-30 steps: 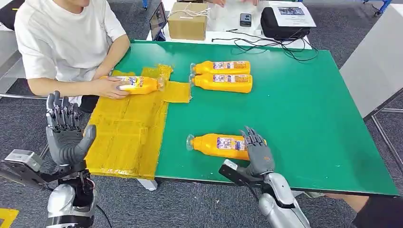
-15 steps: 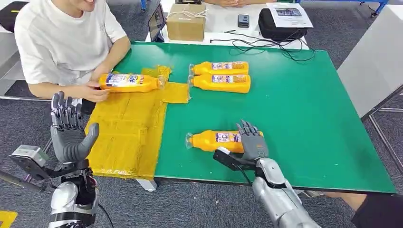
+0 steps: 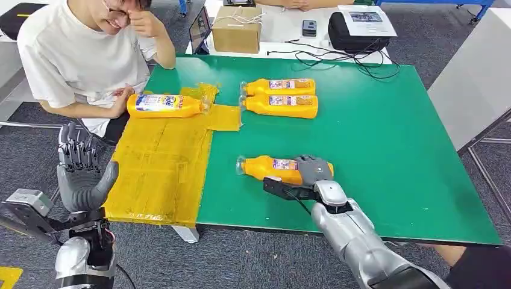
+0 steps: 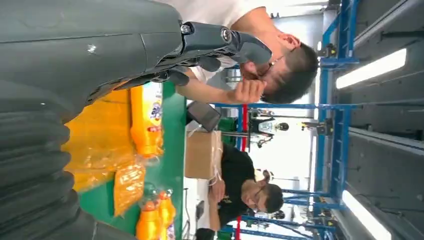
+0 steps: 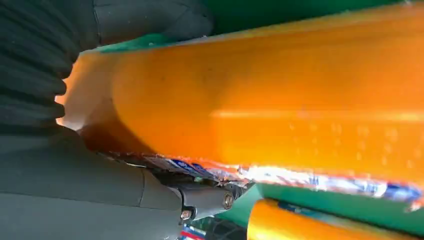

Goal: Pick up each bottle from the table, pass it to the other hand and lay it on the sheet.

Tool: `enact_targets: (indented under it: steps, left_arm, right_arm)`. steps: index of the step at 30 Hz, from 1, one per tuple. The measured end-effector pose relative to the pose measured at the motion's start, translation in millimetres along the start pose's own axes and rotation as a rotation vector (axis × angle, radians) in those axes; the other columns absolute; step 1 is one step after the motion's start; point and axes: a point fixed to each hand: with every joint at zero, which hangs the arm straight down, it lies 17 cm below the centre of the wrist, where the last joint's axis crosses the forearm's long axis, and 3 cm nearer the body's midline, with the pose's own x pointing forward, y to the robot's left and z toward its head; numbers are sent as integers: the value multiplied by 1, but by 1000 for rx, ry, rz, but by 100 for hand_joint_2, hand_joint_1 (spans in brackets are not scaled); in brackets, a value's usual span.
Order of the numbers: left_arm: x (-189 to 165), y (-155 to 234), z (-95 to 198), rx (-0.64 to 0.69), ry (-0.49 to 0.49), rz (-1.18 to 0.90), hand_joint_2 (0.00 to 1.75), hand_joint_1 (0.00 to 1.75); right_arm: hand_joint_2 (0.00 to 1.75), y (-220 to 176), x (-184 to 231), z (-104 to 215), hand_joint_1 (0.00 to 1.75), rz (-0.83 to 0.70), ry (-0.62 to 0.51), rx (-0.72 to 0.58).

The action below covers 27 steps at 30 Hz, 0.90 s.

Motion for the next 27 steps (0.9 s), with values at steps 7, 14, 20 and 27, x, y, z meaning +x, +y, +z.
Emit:
enact_targets:
  steps: [7,14,20,27]
  left_arm:
    - [-8,-5,-4,-25,23,12,175,0]
    - [-15,-6,-5,-25,37,18,175,0]
    - [-44,-13,3,-35,136,76,175,0]
    - [-81,-28,26,-40,261,117,175,0]
  right_arm:
    - [175,0,6,-2,175,-87,-99,104]
    - [175,0,1,-2,175,-91,-102,116]
    - [175,-15,25,5,175,-367,-283,58]
    - [175,-40,87,38,175,-892,-486,-150]
